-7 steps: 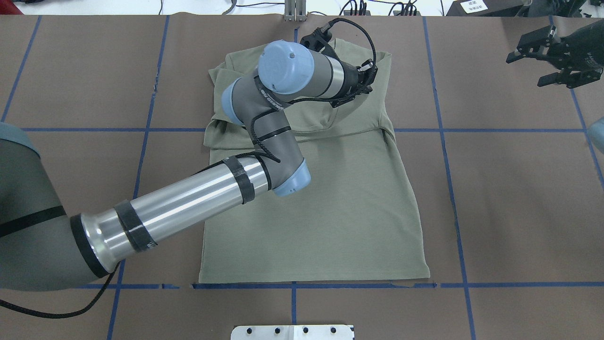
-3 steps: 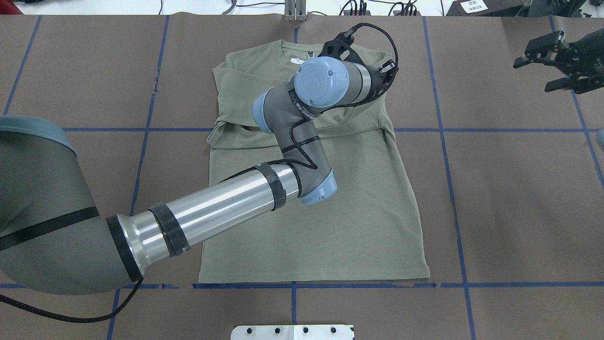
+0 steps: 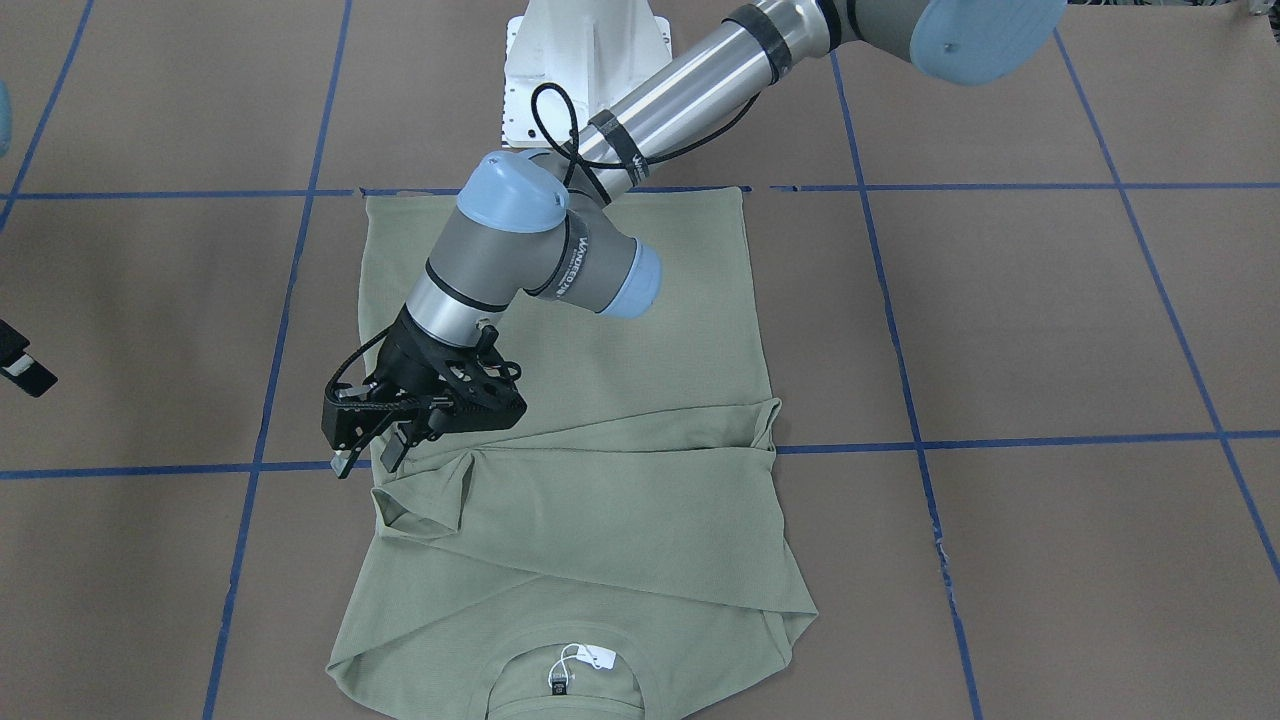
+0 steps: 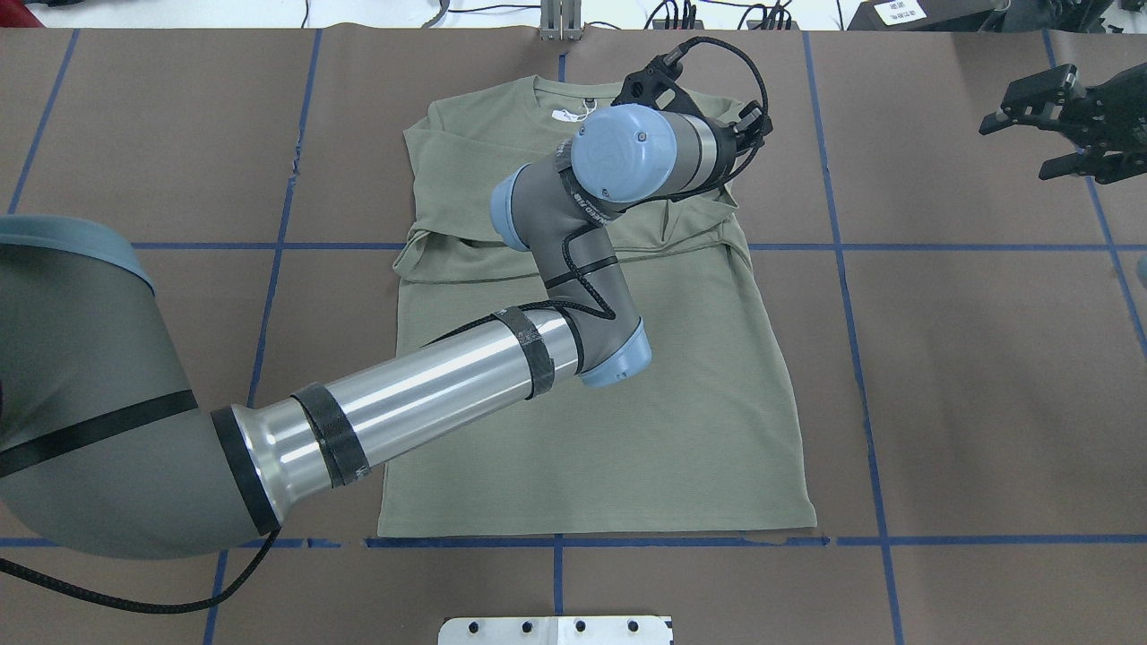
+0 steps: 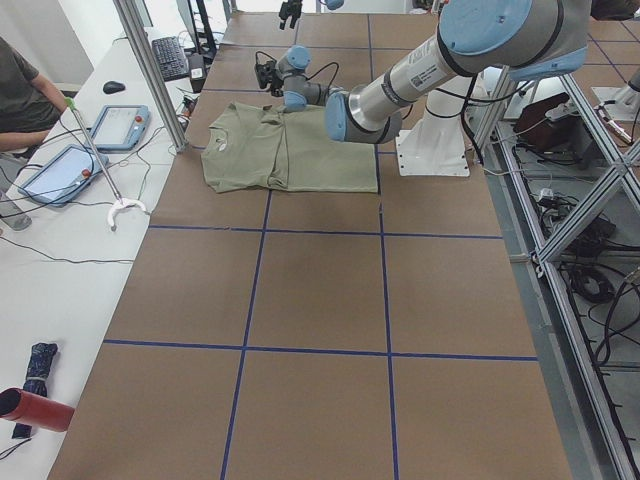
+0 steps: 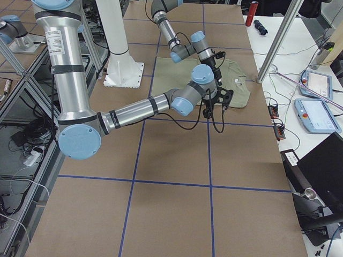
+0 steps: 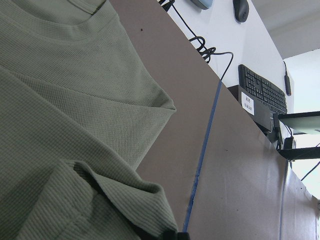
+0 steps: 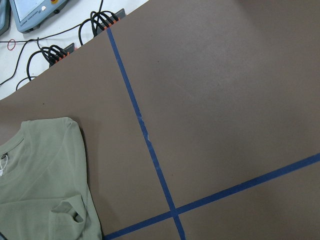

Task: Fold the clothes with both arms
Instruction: 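Release the sleeve and move both grippers to the shirt hem corners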

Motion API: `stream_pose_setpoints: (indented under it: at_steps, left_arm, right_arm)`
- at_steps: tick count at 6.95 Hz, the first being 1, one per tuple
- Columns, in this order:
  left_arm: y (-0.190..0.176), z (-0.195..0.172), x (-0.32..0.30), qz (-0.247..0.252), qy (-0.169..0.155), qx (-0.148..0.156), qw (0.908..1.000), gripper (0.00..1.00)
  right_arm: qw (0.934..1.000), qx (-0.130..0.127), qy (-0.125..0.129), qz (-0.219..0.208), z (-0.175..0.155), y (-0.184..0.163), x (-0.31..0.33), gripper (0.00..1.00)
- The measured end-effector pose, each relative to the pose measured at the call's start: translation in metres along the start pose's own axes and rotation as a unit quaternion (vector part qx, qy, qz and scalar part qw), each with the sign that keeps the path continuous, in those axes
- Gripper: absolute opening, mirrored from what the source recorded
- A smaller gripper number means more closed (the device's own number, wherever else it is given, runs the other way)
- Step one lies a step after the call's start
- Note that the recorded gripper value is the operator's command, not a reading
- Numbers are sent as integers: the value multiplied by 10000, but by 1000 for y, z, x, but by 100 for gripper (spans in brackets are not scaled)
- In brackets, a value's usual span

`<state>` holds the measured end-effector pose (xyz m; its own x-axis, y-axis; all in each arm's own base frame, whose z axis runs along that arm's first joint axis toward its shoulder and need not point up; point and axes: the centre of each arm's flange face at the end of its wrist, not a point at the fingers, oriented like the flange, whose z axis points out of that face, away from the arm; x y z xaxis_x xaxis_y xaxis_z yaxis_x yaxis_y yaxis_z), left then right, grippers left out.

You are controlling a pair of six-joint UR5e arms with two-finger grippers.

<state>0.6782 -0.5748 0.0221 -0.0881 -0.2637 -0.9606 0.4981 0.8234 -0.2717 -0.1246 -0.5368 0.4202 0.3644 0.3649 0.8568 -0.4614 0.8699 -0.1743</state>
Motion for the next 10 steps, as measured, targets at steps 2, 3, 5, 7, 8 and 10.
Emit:
stream_pose_setpoints:
  at_steps: [2,3,5,7,8,10]
  left_arm:
    - [-7,-31,-29,137,-169,-535,9983,74]
    - [-21,-54,-56,388,-440,-786,9952,74]
    - [-52,-117,-128,1065,-870,-1122,9841,74]
    - [-69,-183,-197,1442,-1048,-1297,9754,74]
    - [-72,-202,-216,1480,-1089,-1352,9736,74]
    - [-73,-212,-230,1485,-1130,-1397,9725,75]
  right_arm:
    - [9999,-133,65,-49,29,31,-23,100]
    - [9997,-85,185,-137,61,71,-46,100]
    - [9983,169,557,-47,112,193,-88,99]
    - [9958,231,855,236,122,314,-90,98]
    - [9948,277,932,293,127,351,-81,98]
    - [9928,254,1069,485,133,387,-64,96]
